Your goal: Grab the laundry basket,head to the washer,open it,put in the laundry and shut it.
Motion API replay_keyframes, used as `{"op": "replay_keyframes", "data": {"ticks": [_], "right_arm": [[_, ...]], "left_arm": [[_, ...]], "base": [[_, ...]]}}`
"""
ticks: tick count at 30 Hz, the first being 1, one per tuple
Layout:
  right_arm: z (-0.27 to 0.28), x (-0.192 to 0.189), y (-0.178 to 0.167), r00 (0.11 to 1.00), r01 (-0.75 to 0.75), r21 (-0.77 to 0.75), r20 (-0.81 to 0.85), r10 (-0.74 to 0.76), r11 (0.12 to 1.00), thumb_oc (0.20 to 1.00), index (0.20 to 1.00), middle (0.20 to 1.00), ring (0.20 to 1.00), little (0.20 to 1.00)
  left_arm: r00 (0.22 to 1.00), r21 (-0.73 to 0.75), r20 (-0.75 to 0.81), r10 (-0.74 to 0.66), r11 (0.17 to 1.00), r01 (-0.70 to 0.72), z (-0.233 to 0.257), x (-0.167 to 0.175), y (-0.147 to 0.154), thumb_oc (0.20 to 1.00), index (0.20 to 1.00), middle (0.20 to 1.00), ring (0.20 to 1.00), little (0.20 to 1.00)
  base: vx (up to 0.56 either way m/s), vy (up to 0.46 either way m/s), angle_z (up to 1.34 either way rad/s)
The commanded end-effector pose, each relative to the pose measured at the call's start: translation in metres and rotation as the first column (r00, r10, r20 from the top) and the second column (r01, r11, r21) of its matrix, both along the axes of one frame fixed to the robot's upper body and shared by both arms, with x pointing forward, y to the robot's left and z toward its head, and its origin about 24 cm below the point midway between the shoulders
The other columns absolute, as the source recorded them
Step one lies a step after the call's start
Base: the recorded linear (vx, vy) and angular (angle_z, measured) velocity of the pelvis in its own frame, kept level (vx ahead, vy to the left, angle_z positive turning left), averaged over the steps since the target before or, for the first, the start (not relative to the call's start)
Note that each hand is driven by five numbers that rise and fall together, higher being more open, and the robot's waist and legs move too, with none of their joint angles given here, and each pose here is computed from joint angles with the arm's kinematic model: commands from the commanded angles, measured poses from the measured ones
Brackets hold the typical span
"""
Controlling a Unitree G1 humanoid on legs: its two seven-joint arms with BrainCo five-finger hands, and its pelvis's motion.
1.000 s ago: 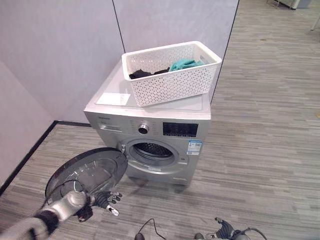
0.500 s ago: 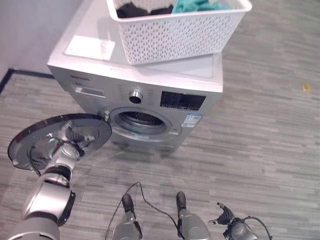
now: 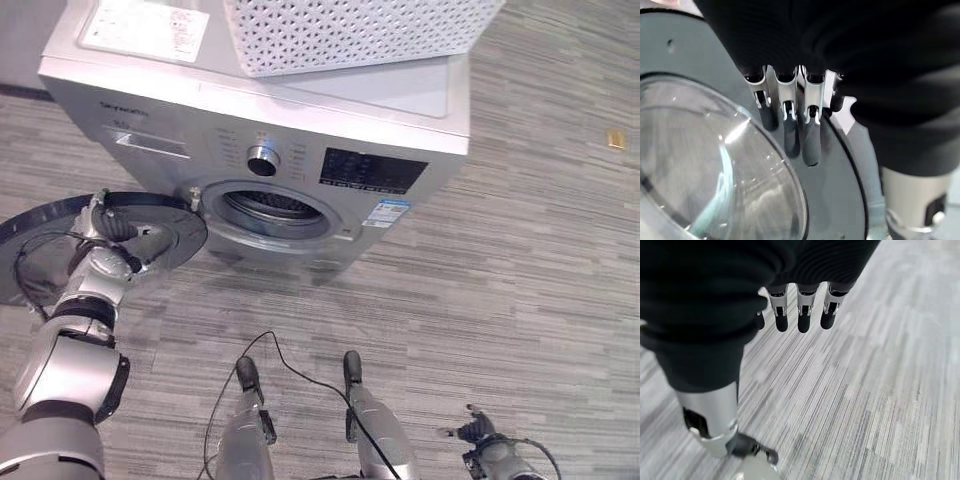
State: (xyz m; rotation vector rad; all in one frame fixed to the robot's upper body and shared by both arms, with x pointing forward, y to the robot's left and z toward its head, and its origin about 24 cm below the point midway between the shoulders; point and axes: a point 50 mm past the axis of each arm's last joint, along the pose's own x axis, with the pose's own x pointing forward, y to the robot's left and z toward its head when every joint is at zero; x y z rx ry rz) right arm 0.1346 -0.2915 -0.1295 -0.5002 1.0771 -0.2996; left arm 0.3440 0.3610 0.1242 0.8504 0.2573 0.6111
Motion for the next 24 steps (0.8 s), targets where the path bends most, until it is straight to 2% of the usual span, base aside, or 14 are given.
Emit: {"op": "replay_keyframes", "data": {"ticks": [1, 3, 4, 6, 9, 11, 14, 15, 16, 18, 20, 21, 22, 24], "right_arm": [[0.013, -0.033, -0.049, 0.986, 0.156, -0.13, -0.039, -0.162, 0.979, 1.0, 1.0, 1.0, 1.0, 1.0], [0.028, -0.028, -0.071, 0.974, 0.227, -0.17, 0.034, -0.225, 0.959, 1.0, 1.0, 1.0, 1.0, 1.0], [0.062, -0.009, -0.1, 0.945, 0.295, -0.223, 0.21, -0.25, 0.929, 1.0, 1.0, 1.0, 1.0, 1.0], [0.076, -0.001, -0.107, 0.932, 0.299, -0.245, 0.282, -0.227, 0.922, 1.0, 1.0, 1.0, 1.0, 1.0], [0.139, 0.031, -0.128, 0.859, 0.296, -0.363, 0.505, -0.081, 0.883, 1.0, 1.0, 1.0, 1.0, 1.0], [0.187, 0.051, -0.134, 0.761, 0.345, -0.417, 0.649, 0.01, 0.841, 1.0, 1.0, 1.0, 1.0, 1.0], [0.255, 0.076, -0.121, 0.58, 0.392, -0.498, 0.786, 0.212, 0.774, 1.0, 1.0, 1.0, 1.0, 1.0], [0.284, 0.089, -0.111, 0.483, 0.415, -0.51, 0.825, 0.293, 0.753, 1.0, 1.0, 1.0, 1.0, 1.0], [0.297, 0.093, -0.106, 0.445, 0.415, -0.526, 0.829, 0.338, 0.743, 1.0, 1.0, 1.0, 1.0, 1.0], [0.297, 0.093, -0.106, 0.446, 0.414, -0.528, 0.828, 0.34, 0.741, 1.0, 1.0, 1.0, 1.0, 1.0], [0.339, 0.099, -0.088, 0.333, 0.415, -0.6, 0.8, 0.499, 0.684, 1.0, 1.0, 1.0, 1.0, 1.0], [0.339, 0.098, -0.087, 0.336, 0.414, -0.602, 0.799, 0.5, 0.683, 1.0, 1.0, 1.0, 1.0, 1.0], [0.366, 0.101, -0.074, 0.233, 0.429, -0.615, 0.783, 0.577, 0.662, 1.0, 1.0, 1.0, 1.0, 1.0], [0.391, 0.103, -0.06, 0.119, 0.434, -0.61, 0.768, 0.629, 0.663, 1.0, 1.0, 1.0, 1.0, 1.0]], "left_arm": [[0.996, 0.006, 0.012, 0.085, 0.996, -0.085, 0.004, -0.02, 0.029, 1.0, 1.0, 1.0, 1.0, 1.0], [0.998, -0.023, -0.007, 0.063, 0.998, -0.063, -0.01, -0.022, 0.024, 1.0, 1.0, 1.0, 1.0, 1.0], [0.999, -0.061, -0.016, 0.032, 0.998, -0.033, -0.026, -0.025, 0.015, 1.0, 1.0, 1.0, 1.0, 1.0], [1.0, -0.078, -0.016, 0.012, 0.997, -0.013, -0.034, -0.025, 0.009, 1.0, 1.0, 1.0, 1.0, 1.0], [1.0, -0.121, -0.016, -0.021, 0.993, 0.019, -0.052, -0.037, 0.003, 1.0, 1.0, 1.0, 1.0, 1.0], [0.999, -0.157, -0.007, -0.038, 0.987, 0.037, -0.061, -0.037, -0.006, 1.0, 1.0, 1.0, 1.0, 1.0], [1.0, -0.197, -0.013, -0.023, 0.98, 0.02, -0.075, -0.044, -0.01, 1.0, 1.0, 1.0, 1.0, 1.0], [0.999, -0.202, -0.03, -0.027, 0.979, 0.02, -0.08, -0.044, -0.014, 1.0, 1.0, 1.0, 1.0, 1.0], [0.999, -0.207, -0.029, -0.028, 0.978, 0.022, -0.081, -0.044, -0.015, 1.0, 1.0, 1.0, 1.0, 1.0], [0.999, -0.209, -0.029, -0.028, 0.978, 0.021, -0.081, -0.044, -0.016, 1.0, 1.0, 1.0, 1.0, 1.0], [0.998, -0.222, -0.064, -0.027, 0.975, 0.013, -0.092, -0.049, -0.018, 1.0, 1.0, 1.0, 1.0, 1.0], [0.997, -0.223, -0.066, -0.028, 0.975, 0.012, -0.093, -0.049, -0.018, 1.0, 1.0, 1.0, 1.0, 1.0], [0.995, -0.234, -0.096, -0.027, 0.972, 0.003, -0.103, -0.056, -0.019, 1.0, 1.0, 1.0, 1.0, 1.0], [0.99, -0.253, -0.136, -0.031, 0.968, -0.004, -0.116, -0.062, -0.024, 1.0, 1.0, 1.0, 1.0, 1.0]], "base": [[0.09, 0.151, -0.31], [0.12, 0.197, -0.14], [0.14, 0.22, -0.15], [0.1, 0.131, -0.01], [0.19, 0.101, 0.03], [0.26, 0.03, 0.07], [0.34, -0.085, 0.2], [0.37, -0.186, 0.29], [0.27, -0.15, 0.4], [0.17, -0.09, 0.59], [0.34, -0.203, 0.5], [0.38, -0.275, 0.22], [0.41, -0.349, 0.17], [0.44, -0.519, 0.29]]}}
